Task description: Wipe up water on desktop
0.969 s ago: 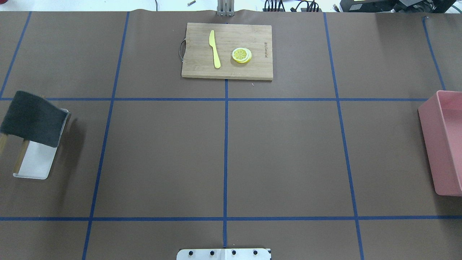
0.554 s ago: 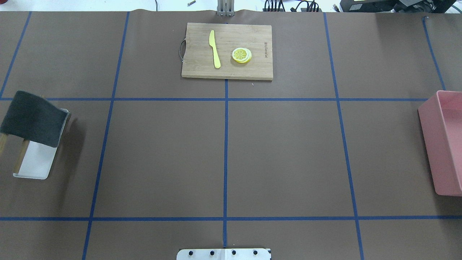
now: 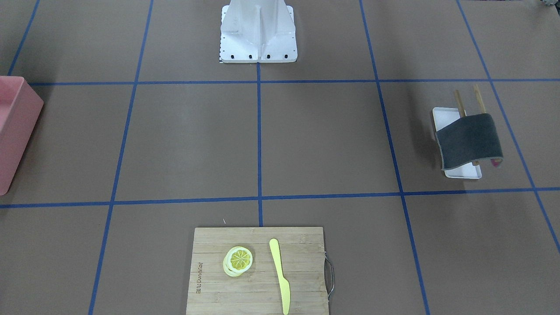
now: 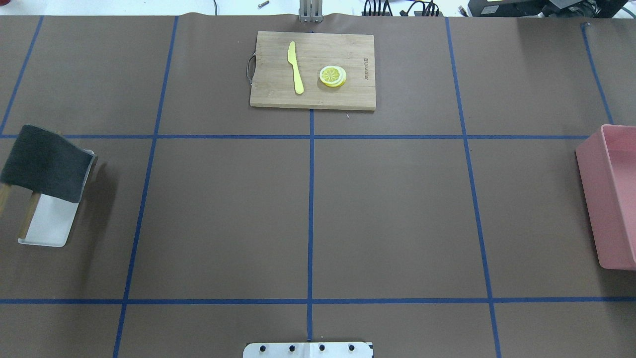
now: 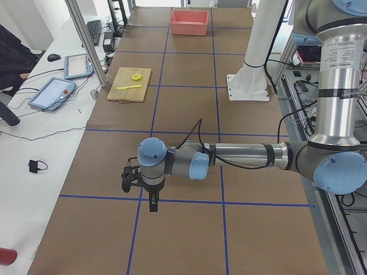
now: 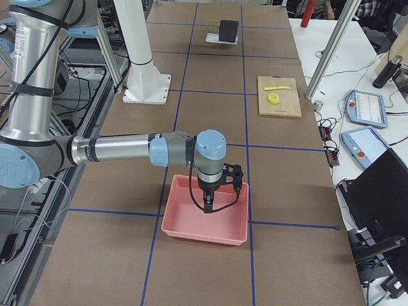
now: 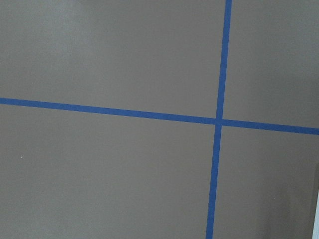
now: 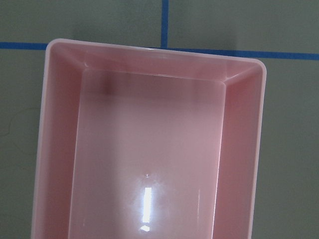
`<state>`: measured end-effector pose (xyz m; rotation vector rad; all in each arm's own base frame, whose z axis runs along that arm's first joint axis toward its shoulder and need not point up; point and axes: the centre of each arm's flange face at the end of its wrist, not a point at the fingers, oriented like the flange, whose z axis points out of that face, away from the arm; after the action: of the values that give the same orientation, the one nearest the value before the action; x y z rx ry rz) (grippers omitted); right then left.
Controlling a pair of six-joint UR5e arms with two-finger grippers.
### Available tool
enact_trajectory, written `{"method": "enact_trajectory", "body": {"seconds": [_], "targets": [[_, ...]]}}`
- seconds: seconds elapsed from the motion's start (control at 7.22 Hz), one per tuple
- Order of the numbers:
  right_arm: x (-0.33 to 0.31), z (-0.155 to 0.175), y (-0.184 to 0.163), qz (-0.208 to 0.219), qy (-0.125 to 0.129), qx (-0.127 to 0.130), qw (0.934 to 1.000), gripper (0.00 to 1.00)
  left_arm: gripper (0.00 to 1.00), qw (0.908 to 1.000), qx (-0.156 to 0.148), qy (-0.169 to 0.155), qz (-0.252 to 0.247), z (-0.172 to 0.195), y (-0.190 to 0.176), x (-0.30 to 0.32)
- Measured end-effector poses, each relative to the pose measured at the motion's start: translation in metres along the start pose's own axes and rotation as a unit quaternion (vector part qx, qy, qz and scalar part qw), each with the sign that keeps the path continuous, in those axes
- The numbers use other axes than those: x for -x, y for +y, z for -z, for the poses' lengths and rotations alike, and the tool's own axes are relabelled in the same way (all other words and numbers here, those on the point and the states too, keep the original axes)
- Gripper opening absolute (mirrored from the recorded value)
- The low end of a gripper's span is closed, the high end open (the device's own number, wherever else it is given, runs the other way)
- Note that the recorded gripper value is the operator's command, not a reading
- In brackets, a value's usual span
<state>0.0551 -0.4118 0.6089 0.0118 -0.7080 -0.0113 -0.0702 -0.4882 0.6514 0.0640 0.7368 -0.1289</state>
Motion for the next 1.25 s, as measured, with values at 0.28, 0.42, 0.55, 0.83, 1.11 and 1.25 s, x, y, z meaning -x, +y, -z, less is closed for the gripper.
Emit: {"method": "enact_trajectory", "body": {"seconds": [0.28,0.42,0.55,0.83,1.11,1.25], "targets": [[-0.0004,-0.0007,0.0011,0.001,-0.001,0.0,1.0,1.0,0.98,1.0,0.0,0.0,-0.002,0.0005,-0.0015,-0.002],[-0.0008,-0.0013,0.0014,0.001,-0.001,0.0,1.0,1.0,0.98,1.0,-0.001,0.0,-0.002,0.001,-0.0024,-0.0029],[-0.0003,-0.0007,0.0011,0.002,-0.002,-0.001,1.0,1.0,0.98,1.0,-0.001,0.0,-0.003,0.0011,-0.0028,-0.0036],[0.0006,0.0003,0.0002,0.002,-0.002,-0.002,1.0,1.0,0.98,1.0,-0.001,0.0,-0.002,0.0012,-0.0031,-0.0043],[0.0009,0.0007,-0.0002,0.002,-0.001,-0.002,1.0,1.0,0.98,1.0,0.0,-0.001,-0.001,0.0006,-0.0024,-0.0036],[0.0013,0.0011,-0.0008,0.002,-0.001,-0.002,1.0,1.0,0.98,1.0,0.0,-0.001,-0.001,0.0002,-0.002,-0.0032]]}}
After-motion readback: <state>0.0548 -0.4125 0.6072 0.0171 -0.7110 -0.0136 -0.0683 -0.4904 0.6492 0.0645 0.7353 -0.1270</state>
